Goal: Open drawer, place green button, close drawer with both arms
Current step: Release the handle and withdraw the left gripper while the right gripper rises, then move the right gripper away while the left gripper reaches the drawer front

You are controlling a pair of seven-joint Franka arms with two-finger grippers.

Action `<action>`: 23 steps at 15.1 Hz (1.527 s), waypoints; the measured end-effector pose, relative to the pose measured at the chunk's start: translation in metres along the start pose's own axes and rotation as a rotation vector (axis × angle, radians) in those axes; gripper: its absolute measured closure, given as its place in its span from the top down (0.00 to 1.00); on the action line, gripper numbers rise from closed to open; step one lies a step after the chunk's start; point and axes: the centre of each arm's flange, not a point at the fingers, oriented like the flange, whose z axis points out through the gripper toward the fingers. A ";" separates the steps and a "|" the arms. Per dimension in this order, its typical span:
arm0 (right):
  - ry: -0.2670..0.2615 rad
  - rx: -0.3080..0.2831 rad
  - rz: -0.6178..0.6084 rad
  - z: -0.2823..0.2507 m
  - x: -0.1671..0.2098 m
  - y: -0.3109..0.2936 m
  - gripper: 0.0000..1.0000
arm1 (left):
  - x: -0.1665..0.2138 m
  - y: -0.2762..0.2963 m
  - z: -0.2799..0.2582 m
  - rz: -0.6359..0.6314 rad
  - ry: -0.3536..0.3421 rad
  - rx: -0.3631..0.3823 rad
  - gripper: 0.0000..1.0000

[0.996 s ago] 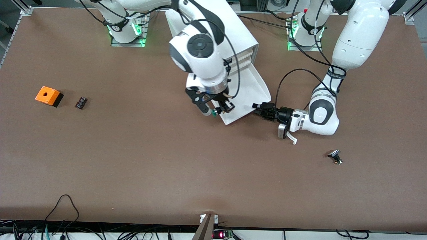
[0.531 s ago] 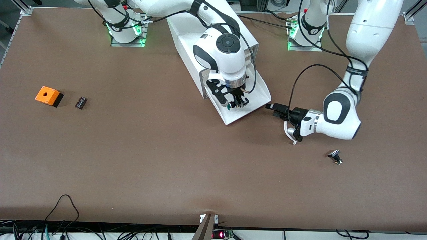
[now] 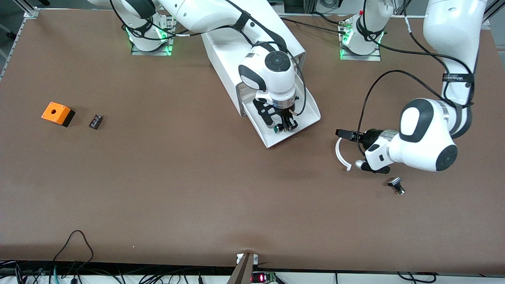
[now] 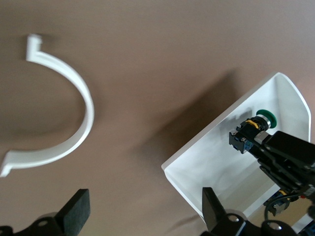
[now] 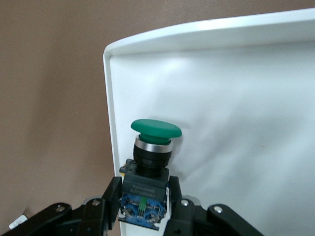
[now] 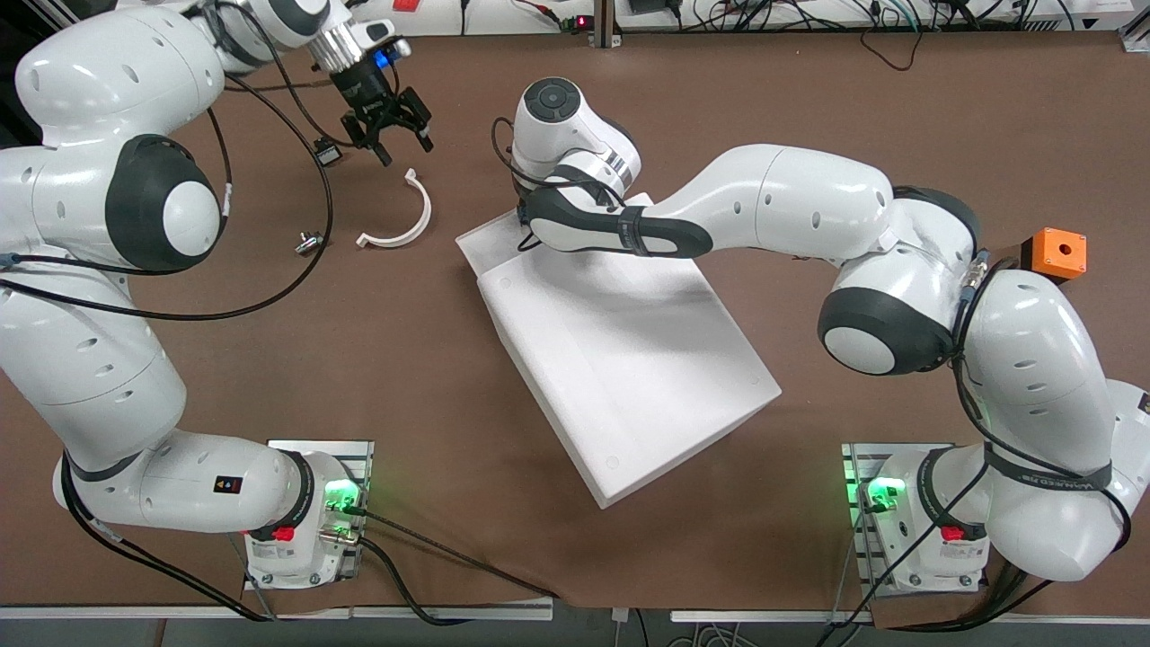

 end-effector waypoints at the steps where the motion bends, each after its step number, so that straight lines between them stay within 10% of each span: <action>1: -0.001 0.002 0.001 -0.001 0.000 -0.001 0.43 | -0.002 0.005 -0.016 -0.036 0.013 0.037 1.00; 8: 0.022 0.025 0.017 -0.011 0.018 -0.015 1.00 | -0.021 0.025 -0.117 -0.090 0.185 0.334 1.00; 16: -0.020 0.030 -0.132 -0.139 0.157 -0.079 1.00 | -0.011 0.039 -0.113 -0.178 0.221 0.348 0.98; 23: -0.103 -0.050 -0.455 -0.249 0.320 -0.075 1.00 | 0.016 0.074 -0.026 -0.351 0.394 0.297 0.98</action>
